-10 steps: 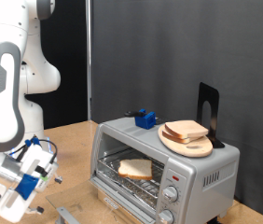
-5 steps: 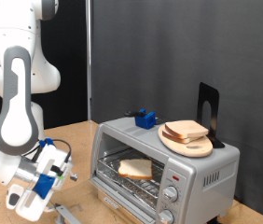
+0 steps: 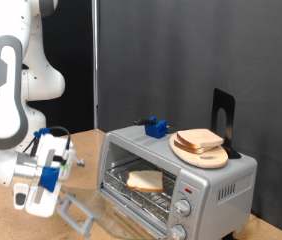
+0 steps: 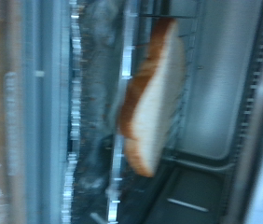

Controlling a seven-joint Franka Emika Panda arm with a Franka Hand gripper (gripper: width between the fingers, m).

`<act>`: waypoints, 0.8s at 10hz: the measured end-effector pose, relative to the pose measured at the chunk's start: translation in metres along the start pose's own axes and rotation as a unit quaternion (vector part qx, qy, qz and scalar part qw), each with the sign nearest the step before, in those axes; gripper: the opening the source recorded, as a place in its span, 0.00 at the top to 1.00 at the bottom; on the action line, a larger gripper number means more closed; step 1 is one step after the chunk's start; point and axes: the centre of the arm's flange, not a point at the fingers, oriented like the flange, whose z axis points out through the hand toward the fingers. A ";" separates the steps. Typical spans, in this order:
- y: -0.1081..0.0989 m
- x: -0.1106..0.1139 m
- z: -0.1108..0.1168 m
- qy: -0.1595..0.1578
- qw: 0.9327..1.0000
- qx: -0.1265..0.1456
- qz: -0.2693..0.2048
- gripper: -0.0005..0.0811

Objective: Make a piece of toast with the oven

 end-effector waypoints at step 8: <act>-0.060 -0.066 0.036 -0.026 0.998 0.044 -0.035 0.00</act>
